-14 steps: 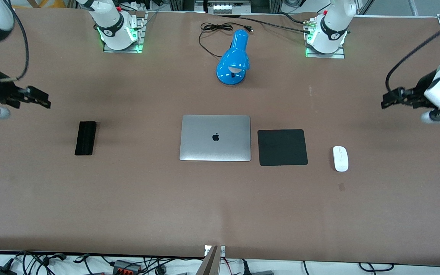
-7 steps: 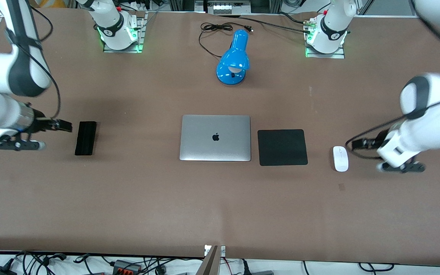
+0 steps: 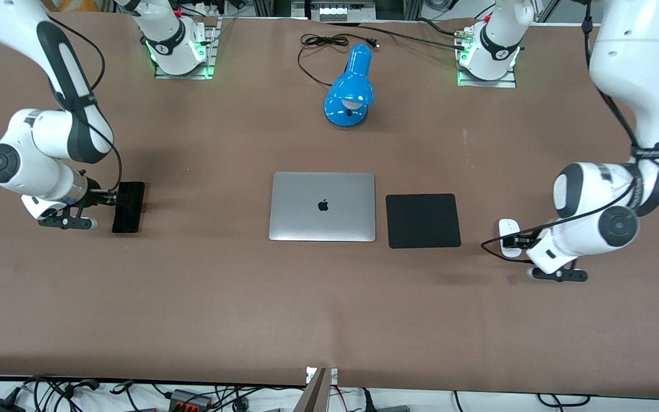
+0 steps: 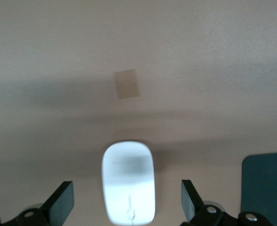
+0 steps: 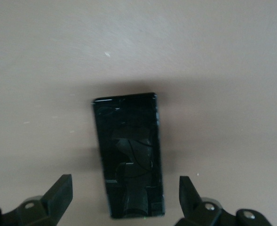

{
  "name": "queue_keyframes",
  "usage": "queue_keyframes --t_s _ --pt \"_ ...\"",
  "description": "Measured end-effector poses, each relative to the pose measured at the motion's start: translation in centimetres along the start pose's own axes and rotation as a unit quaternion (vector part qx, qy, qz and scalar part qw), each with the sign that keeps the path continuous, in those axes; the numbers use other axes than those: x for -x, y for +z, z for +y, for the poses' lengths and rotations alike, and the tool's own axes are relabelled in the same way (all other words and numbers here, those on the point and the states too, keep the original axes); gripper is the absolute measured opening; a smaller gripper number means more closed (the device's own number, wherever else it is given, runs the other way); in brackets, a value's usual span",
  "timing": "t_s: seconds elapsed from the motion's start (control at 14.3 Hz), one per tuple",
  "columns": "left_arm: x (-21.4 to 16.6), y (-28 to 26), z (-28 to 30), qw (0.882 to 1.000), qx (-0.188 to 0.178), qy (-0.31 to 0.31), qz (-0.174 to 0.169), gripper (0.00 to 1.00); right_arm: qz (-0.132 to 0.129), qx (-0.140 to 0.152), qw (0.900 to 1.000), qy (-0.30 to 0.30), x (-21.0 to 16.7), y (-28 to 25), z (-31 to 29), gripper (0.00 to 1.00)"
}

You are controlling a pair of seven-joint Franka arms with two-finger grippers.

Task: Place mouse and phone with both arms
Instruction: 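Grasp the phone with the right gripper while the left gripper grasps the mouse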

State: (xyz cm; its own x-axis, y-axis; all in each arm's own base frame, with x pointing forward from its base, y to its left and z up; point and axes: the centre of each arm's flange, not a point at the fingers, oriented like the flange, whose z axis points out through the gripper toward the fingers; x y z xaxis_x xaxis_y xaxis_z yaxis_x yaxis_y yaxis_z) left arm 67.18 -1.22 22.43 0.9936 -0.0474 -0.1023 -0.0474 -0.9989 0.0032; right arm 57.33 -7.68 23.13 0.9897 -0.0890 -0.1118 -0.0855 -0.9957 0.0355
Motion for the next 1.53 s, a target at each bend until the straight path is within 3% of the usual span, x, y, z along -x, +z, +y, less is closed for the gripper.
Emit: queue_keyframes --t_s 0.35,1.26,1.47,1.53 --pt "1.4 4.2 0.5 1.000 0.003 0.005 0.014 1.00 -0.020 -0.002 1.000 0.004 0.0 3.4 0.4 1.00" --pt "1.9 4.9 -0.8 1.000 0.004 -0.004 0.009 0.97 -0.035 -0.004 0.999 -0.007 -0.3 5.6 -0.9 1.00" --pt "1.9 4.9 -0.8 1.000 0.004 -0.004 0.008 0.67 -0.038 -0.002 0.999 -0.010 -0.3 6.0 -0.9 1.00" --pt "1.9 4.8 -0.8 1.000 0.004 -0.004 0.009 0.62 -0.039 0.002 0.999 -0.015 -0.2 6.1 -0.9 1.00"
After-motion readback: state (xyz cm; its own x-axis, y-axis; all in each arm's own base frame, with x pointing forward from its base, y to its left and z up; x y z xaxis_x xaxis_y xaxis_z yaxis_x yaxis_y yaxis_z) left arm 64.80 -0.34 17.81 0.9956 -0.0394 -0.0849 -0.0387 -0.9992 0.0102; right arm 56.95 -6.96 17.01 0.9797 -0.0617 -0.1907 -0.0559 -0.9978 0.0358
